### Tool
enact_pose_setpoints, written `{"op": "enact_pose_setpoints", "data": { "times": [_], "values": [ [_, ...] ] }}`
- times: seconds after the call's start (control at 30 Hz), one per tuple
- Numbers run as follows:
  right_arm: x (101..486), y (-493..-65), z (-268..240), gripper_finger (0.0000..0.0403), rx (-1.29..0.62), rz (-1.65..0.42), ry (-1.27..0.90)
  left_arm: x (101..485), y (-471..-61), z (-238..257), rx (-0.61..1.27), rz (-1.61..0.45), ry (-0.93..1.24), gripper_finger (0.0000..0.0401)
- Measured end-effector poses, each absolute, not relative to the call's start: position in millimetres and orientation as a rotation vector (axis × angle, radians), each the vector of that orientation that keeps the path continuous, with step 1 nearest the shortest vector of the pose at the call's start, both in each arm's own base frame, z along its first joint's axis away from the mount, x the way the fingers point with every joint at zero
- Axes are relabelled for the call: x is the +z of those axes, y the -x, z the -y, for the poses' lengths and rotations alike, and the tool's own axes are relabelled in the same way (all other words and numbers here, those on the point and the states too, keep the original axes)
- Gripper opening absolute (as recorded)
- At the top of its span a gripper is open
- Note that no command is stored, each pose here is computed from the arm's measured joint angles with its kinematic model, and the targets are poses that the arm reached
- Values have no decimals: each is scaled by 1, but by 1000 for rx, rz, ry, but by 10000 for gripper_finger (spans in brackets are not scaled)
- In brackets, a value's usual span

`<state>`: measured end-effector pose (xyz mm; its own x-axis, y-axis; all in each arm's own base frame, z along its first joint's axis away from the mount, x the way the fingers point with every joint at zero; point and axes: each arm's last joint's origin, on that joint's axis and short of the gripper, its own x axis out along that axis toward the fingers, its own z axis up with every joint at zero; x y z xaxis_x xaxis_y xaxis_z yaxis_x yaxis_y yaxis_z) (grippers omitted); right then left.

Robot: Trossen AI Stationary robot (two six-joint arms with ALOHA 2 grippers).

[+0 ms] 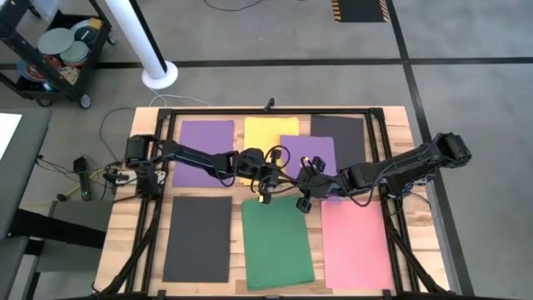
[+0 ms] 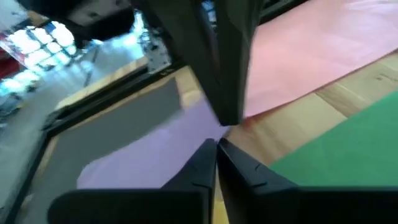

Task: Organize paper
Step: Stack the purple paper on top of the purple paper

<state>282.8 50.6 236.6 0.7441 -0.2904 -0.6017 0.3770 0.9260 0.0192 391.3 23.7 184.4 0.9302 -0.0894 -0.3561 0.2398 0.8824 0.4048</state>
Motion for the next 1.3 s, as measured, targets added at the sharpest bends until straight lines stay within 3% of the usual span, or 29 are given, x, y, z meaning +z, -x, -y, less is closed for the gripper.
{"op": "enact_pose_setpoints", "data": {
  "times": [0.27,0.47,0.87,1.3],
  "values": [
    [238,-284,-51,0,-357,-615,-136,164,-418,-21,-215,-454,-460,1],
    [241,-286,-52,0,-352,-580,-148,177,-416,-19,-213,-474,-459,0],
    [259,-274,-62,0,-296,-527,-131,219,-375,-25,-116,-716,-515,0],
    [255,-272,-63,0,-298,-565,-114,220,-340,-42,65,-1051,-436,0]
  ]
}}
